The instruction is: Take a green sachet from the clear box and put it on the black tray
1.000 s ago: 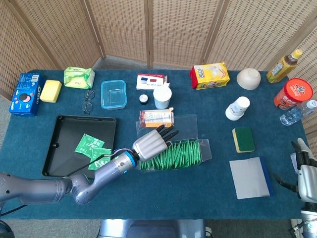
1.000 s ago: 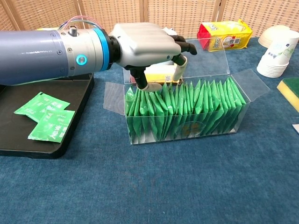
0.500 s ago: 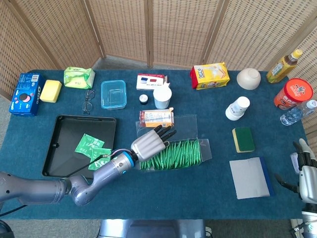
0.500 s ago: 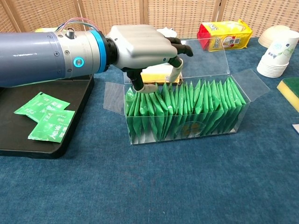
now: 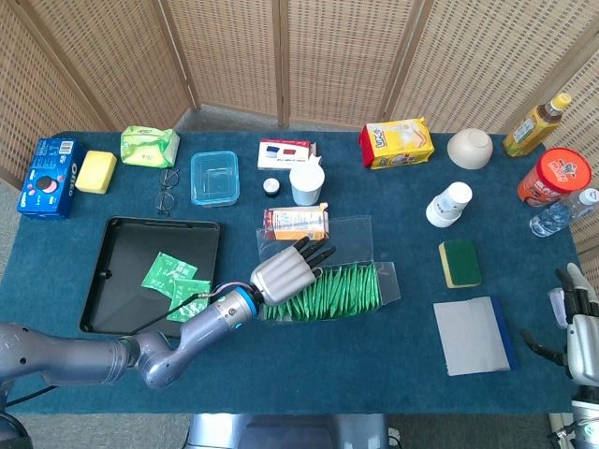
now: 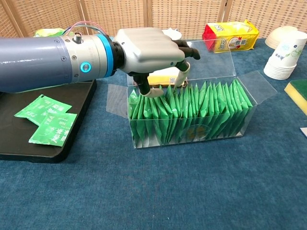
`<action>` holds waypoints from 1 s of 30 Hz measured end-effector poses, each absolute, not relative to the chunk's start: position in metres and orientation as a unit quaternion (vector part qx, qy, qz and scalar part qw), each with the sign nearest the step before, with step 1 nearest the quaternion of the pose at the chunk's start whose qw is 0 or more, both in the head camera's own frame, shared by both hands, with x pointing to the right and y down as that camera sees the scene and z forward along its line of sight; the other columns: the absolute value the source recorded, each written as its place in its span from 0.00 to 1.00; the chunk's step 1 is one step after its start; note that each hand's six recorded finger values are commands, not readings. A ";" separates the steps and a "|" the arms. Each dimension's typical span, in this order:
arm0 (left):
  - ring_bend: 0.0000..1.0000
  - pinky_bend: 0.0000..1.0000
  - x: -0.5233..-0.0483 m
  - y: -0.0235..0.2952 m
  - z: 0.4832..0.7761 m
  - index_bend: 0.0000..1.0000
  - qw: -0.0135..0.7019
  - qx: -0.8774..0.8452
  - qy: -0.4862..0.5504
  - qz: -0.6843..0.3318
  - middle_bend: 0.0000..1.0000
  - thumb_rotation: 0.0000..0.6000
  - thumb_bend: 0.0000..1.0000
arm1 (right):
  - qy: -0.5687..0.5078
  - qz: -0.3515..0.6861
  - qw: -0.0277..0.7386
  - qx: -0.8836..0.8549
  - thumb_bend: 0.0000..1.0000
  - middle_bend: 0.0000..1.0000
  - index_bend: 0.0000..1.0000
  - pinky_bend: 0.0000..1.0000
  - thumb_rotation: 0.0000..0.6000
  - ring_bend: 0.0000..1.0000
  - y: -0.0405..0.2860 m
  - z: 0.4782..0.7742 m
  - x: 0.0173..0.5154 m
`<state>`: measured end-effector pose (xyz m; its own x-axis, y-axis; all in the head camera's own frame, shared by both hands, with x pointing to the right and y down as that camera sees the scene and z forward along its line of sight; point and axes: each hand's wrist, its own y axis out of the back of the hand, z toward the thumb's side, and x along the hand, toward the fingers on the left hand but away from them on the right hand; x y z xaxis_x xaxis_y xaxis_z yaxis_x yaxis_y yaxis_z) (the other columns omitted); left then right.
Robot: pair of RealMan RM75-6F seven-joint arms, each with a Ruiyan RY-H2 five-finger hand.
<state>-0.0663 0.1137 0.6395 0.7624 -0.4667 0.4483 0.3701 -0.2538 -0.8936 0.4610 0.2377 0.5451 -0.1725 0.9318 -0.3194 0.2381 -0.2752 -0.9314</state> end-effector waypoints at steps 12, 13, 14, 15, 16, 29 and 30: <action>0.00 0.15 -0.061 0.115 0.643 0.48 0.620 -0.707 0.036 -0.339 0.05 1.00 0.35 | -0.521 0.565 0.306 -0.563 0.21 0.02 0.00 0.20 1.00 0.06 0.241 0.545 0.463; 0.00 0.15 -0.061 0.114 0.643 0.48 0.621 -0.706 0.036 -0.339 0.05 1.00 0.35 | -0.521 0.565 0.306 -0.563 0.21 0.02 0.00 0.20 1.00 0.06 0.241 0.544 0.464; 0.00 0.15 -0.060 0.114 0.643 0.49 0.623 -0.704 0.036 -0.339 0.06 1.00 0.35 | -0.521 0.565 0.306 -0.563 0.21 0.02 0.00 0.20 1.00 0.06 0.241 0.544 0.464; 0.00 0.15 -0.060 0.114 0.644 0.49 0.624 -0.703 0.036 -0.339 0.06 1.00 0.35 | -0.521 0.564 0.306 -0.562 0.21 0.02 0.00 0.20 1.00 0.06 0.241 0.544 0.464; 0.00 0.15 -0.059 0.114 0.644 0.50 0.625 -0.702 0.037 -0.339 0.06 1.00 0.35 | -0.521 0.564 0.306 -0.562 0.21 0.02 0.00 0.20 1.00 0.06 0.241 0.544 0.464; 0.00 0.15 -0.057 0.112 0.644 0.61 0.629 -0.701 0.047 -0.333 0.13 1.00 0.35 | -0.524 0.564 0.306 -0.561 0.21 0.02 0.00 0.20 1.00 0.06 0.243 0.543 0.465; 0.00 0.15 -0.057 0.112 0.644 0.61 0.628 -0.701 0.047 -0.333 0.13 1.00 0.35 | -0.524 0.564 0.306 -0.561 0.21 0.02 0.00 0.20 1.00 0.06 0.243 0.543 0.465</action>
